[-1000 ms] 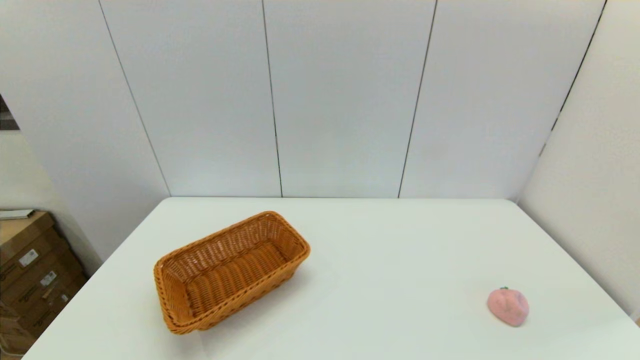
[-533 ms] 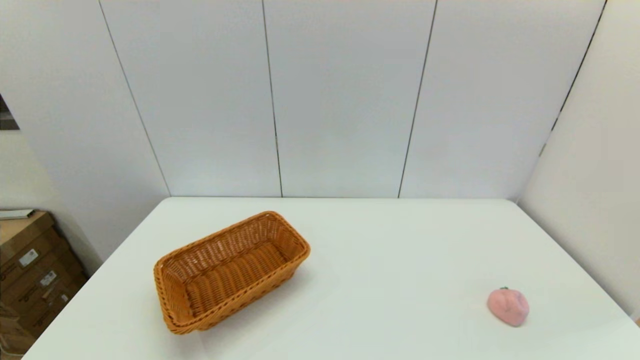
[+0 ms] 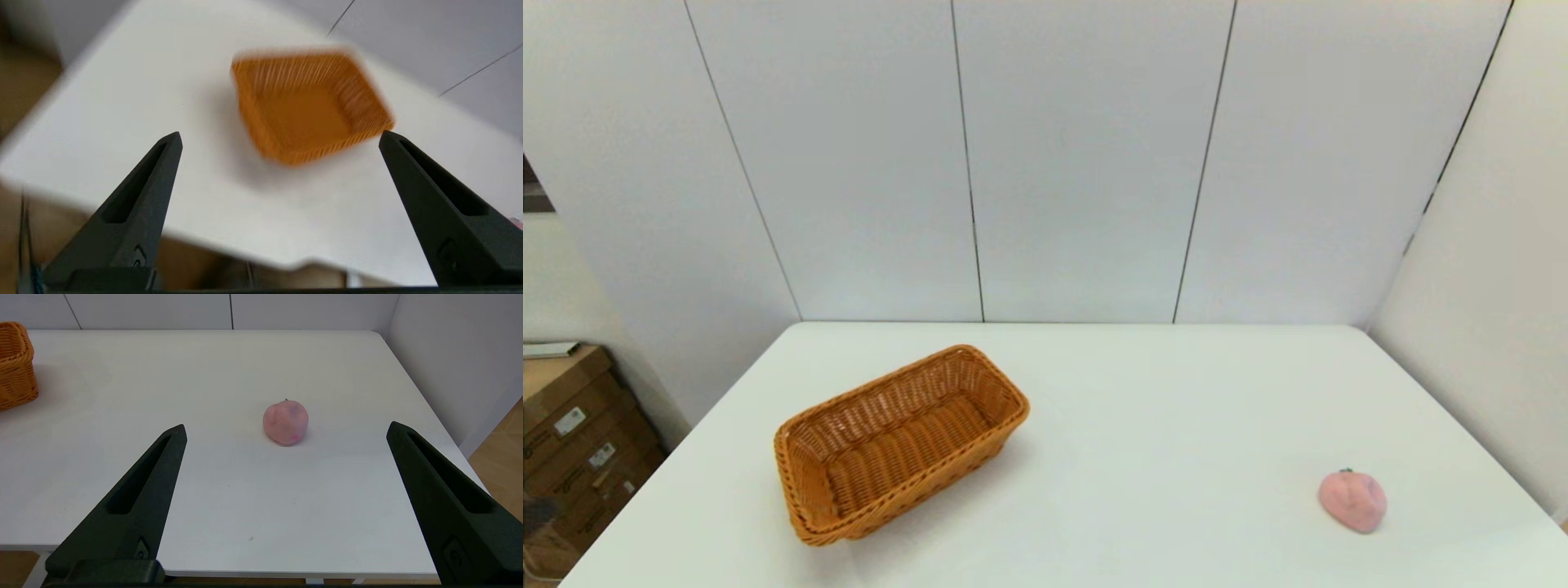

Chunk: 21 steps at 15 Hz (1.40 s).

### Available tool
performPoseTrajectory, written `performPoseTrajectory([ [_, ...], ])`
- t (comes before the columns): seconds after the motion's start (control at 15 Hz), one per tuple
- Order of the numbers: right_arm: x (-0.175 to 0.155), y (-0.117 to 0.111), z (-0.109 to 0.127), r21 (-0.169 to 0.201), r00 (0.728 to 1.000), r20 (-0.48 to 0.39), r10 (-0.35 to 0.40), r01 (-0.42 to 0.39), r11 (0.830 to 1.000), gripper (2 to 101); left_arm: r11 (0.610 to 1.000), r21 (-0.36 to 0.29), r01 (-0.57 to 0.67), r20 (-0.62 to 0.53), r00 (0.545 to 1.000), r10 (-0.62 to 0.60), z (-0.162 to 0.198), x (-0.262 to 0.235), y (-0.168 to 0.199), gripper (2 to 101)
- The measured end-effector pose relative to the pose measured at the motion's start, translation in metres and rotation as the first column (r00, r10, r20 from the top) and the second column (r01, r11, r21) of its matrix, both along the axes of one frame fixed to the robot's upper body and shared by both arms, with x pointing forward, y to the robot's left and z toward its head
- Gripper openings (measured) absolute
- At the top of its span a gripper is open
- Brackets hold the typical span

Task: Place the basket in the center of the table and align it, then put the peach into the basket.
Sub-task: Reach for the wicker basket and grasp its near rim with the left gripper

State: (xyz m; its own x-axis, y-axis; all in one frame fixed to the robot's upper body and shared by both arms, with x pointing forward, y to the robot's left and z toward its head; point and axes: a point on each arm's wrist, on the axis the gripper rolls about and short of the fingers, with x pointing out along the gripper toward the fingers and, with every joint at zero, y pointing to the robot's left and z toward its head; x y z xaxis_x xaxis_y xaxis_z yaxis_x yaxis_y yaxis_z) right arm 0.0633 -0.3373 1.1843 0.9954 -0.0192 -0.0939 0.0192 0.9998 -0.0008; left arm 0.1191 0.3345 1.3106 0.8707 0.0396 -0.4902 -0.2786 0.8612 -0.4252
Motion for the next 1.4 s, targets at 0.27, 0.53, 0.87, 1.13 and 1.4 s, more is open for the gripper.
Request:
performPoseTrajectory([
  [0.27,0.000,0.000,0.000,0.000,1.000,0.000,0.000,0.000,1.000,97.1,0.984,-0.139,-0.108,-0.390,0.920,0.045,-0.015,0.071,0.001,97.8],
  [0.53,0.000,0.000,0.000,0.000,1.000,0.000,0.000,0.000,1.000,97.1,0.968,-0.188,-0.165,-0.589,0.808,0.024,-0.042,0.126,-0.004,97.8],
  [0.87,0.000,0.000,0.000,0.001,1.000,-0.001,0.000,0.000,1.000,97.1,0.963,-0.194,-0.186,-0.680,0.734,0.004,-0.079,0.182,-0.007,97.8],
  [1.13,0.000,0.000,0.000,0.002,1.000,-0.001,0.000,0.000,1.000,97.1,0.962,-0.198,-0.188,-0.677,0.736,0.005,-0.111,0.225,-0.009,97.8],
  [1.4,0.000,0.000,0.000,0.001,1.000,-0.002,0.001,-0.001,1.000,97.1,0.964,-0.199,-0.176,-0.672,0.741,-0.003,-0.130,0.257,-0.013,97.8],
])
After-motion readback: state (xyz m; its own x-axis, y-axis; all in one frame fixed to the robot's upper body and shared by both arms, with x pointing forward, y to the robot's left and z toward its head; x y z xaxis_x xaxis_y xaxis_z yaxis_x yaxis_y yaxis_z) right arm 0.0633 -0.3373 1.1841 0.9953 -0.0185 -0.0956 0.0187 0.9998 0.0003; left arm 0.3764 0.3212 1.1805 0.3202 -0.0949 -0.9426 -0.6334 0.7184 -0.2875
